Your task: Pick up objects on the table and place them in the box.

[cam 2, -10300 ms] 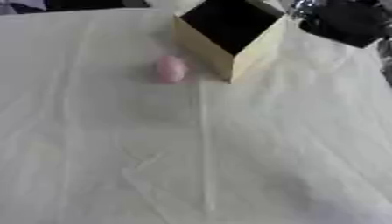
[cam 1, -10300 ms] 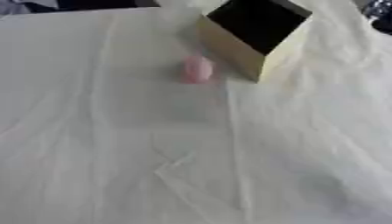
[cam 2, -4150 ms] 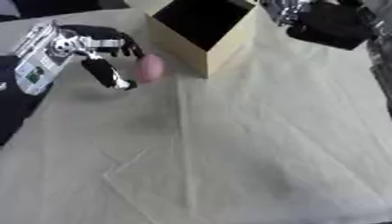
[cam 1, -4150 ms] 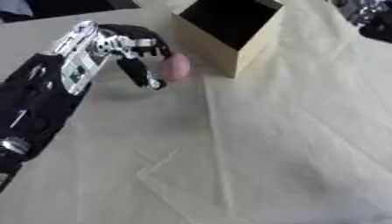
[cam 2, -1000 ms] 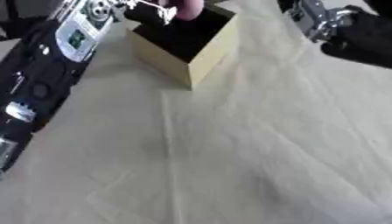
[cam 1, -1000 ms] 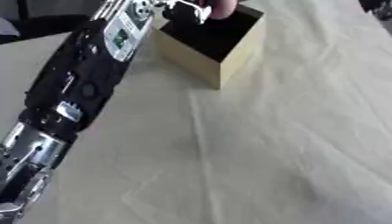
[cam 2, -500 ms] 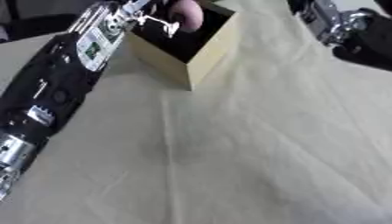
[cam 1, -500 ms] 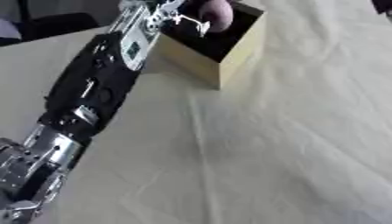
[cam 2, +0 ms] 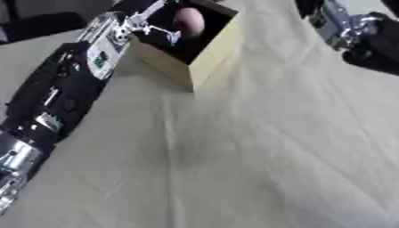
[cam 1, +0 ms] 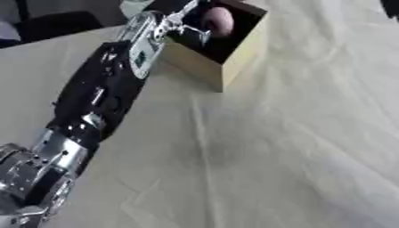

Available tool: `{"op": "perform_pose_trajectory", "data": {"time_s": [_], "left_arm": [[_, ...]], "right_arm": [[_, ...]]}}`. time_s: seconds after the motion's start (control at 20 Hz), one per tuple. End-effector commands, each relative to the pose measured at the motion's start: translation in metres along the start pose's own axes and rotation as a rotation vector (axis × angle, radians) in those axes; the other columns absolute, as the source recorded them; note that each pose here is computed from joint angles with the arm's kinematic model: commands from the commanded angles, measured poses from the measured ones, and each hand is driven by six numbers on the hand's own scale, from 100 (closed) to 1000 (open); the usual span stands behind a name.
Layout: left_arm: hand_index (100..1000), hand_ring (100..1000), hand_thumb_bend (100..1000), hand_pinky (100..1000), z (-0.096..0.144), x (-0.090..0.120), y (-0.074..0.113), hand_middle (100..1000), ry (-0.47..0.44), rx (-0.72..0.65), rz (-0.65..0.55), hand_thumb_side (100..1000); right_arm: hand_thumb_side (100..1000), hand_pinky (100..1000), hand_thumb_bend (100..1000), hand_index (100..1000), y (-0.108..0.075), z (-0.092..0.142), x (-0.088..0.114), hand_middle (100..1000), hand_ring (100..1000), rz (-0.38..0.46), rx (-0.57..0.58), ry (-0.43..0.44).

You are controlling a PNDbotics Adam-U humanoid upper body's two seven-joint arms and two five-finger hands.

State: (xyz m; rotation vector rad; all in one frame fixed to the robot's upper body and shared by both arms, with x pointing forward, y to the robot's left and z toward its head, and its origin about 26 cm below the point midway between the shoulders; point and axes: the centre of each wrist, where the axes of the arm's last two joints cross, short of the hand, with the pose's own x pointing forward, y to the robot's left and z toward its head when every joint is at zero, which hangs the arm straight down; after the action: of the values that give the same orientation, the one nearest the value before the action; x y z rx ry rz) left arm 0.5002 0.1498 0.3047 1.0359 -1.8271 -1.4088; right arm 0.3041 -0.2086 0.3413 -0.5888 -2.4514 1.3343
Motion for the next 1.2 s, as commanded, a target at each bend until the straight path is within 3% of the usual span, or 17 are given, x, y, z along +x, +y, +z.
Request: {"op": "perform_pose_trajectory", "data": {"time_s": [0.05,0.15,0.35,0.65,0.7,0.95,1.2], "left_arm": [[872,824,417,776,0.000,-0.003,0.017,810,-0.019,0.030,-0.045,420],[895,858,475,804,0.001,-0.004,0.021,833,-0.009,0.049,-0.066,460],[895,870,459,810,0.002,-0.004,0.028,833,0.011,0.103,-0.081,481],[887,857,339,796,0.005,-0.005,0.038,821,0.019,0.159,-0.040,465],[885,846,255,784,0.006,-0.005,0.042,810,0.017,0.180,-0.024,432],[873,820,133,759,0.027,0.007,0.086,798,-0.057,0.416,0.089,428],[881,810,107,748,0.086,0.018,0.125,797,-0.141,0.680,0.289,461]], "right_arm": [[902,878,100,912,-0.009,0.001,0.003,785,809,0.023,-0.019,-0.008],[902,878,100,912,-0.008,0.001,0.002,785,810,0.022,-0.019,-0.006],[900,878,100,912,-0.008,0.002,0.002,786,810,0.020,-0.018,-0.005],[896,879,100,912,-0.006,0.002,0.002,787,811,0.016,-0.017,-0.003],[893,878,100,911,-0.006,0.003,0.002,786,811,0.015,-0.018,-0.001],[883,880,100,910,-0.006,0.005,0.000,788,813,0.018,-0.041,0.007],[872,883,100,908,-0.005,0.008,-0.001,791,818,0.035,-0.038,0.030]]}}
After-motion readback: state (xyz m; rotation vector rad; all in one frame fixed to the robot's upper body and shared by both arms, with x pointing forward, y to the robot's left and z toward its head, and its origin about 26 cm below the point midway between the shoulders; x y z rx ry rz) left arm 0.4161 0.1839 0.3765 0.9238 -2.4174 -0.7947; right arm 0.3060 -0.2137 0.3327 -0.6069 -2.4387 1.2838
